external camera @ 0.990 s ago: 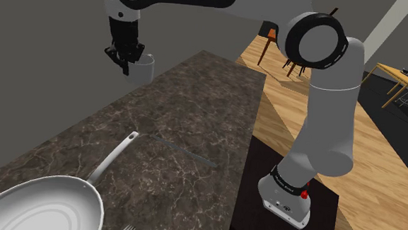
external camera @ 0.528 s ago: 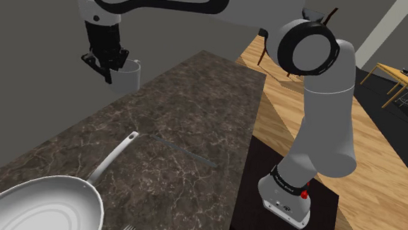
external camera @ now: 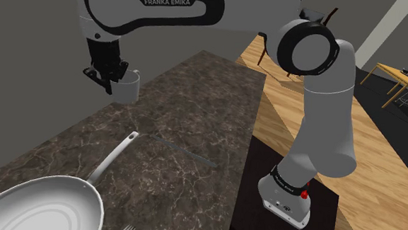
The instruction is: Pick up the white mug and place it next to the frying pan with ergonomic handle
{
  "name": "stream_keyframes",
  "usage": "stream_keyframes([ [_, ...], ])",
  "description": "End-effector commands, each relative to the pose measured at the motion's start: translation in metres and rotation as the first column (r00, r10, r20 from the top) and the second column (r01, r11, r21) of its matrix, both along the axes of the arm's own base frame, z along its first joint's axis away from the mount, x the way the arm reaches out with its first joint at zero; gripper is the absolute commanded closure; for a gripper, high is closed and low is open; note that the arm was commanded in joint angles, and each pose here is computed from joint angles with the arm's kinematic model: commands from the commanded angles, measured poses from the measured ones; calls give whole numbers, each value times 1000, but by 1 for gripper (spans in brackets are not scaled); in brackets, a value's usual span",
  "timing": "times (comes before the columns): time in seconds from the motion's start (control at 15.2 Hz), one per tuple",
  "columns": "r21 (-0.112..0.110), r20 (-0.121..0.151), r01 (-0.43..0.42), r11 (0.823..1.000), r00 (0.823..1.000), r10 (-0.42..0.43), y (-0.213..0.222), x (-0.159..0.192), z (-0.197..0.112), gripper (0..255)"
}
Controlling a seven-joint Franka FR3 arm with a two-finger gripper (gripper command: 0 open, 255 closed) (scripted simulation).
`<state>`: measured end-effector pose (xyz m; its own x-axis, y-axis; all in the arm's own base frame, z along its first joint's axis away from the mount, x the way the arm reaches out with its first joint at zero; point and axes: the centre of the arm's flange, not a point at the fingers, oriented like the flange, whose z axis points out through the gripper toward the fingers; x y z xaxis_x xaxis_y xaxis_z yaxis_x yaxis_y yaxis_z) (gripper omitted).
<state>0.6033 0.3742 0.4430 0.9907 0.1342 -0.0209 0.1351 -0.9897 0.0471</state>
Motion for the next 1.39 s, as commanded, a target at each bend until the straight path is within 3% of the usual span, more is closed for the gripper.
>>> stream_keyframes([
  [0.0,0,1,0,1000,1000,0,0,0,-12,255],
  [0.99,0,1,0,1000,1000,0,0,0,-95,255],
  [1.32,0,1,0,1000,1000,0,0,0,-95,255],
])
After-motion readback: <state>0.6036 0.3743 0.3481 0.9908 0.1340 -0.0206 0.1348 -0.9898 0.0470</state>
